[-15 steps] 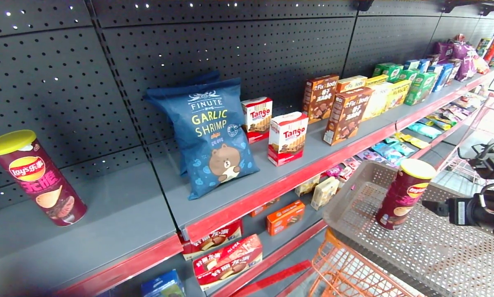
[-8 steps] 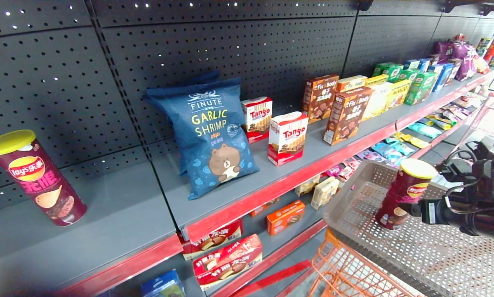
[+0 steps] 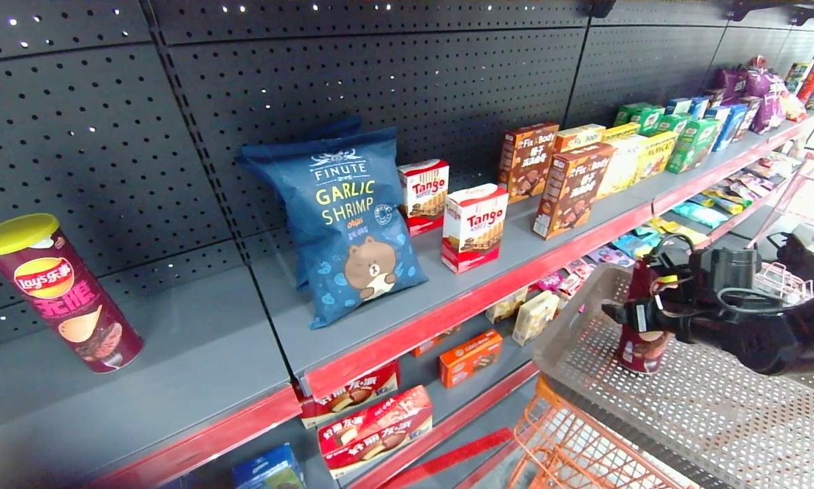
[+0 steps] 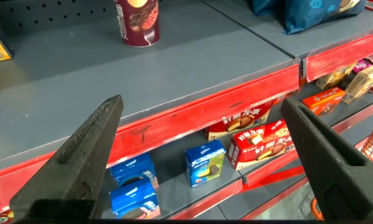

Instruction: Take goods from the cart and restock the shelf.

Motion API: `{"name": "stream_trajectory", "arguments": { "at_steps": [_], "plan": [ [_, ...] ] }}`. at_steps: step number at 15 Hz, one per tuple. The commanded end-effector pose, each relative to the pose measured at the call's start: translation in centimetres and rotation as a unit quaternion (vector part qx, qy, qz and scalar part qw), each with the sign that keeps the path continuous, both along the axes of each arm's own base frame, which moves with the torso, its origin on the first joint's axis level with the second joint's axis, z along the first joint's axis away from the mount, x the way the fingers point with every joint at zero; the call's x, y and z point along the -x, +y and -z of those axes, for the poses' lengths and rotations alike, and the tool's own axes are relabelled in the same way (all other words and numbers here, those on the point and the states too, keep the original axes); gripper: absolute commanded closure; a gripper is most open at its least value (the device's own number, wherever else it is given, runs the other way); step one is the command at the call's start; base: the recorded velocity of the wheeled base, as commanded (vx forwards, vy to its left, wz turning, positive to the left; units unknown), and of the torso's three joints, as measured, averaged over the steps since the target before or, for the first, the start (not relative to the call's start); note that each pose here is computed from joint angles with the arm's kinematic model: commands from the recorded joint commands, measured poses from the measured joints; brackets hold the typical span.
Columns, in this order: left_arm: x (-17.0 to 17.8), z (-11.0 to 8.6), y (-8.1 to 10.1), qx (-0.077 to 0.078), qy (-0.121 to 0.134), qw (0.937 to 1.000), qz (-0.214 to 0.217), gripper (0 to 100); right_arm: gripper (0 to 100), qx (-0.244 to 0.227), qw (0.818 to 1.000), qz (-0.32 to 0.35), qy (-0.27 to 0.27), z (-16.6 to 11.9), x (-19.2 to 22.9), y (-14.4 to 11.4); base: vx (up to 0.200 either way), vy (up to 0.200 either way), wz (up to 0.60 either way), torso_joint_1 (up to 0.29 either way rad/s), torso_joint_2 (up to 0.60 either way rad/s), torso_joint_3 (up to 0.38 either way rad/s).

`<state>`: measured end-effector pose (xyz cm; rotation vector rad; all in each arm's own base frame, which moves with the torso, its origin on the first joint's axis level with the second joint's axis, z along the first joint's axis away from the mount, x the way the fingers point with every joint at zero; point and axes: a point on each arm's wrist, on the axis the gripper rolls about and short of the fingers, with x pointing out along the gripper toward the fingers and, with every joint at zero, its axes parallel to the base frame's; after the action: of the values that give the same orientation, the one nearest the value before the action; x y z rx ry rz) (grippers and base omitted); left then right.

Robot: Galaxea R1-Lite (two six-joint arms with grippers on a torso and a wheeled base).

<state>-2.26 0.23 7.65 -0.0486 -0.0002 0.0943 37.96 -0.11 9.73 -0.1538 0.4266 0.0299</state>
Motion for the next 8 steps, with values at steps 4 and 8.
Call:
{"name": "stream_trajectory", "arguments": {
  "at_steps": [4, 8],
  "plan": [
    [0.0, 0.0, 0.0, 0.000, 0.000, 1.0000, 0.000, 0, 100, 0.042, 0.999, -0.020, -0.028, 3.3, -4.1, 0.0, 0.000, 0.000, 0.00, 0.000, 0.00, 0.000],
    [0.0, 0.0, 0.0, 0.000, 0.000, 1.0000, 0.000, 0, 100, 0.057, 0.995, -0.016, -0.081, 0.7, -4.1, -0.2, 0.000, 0.000, 0.00, 0.000, 0.00, 0.000]
  ]
}}
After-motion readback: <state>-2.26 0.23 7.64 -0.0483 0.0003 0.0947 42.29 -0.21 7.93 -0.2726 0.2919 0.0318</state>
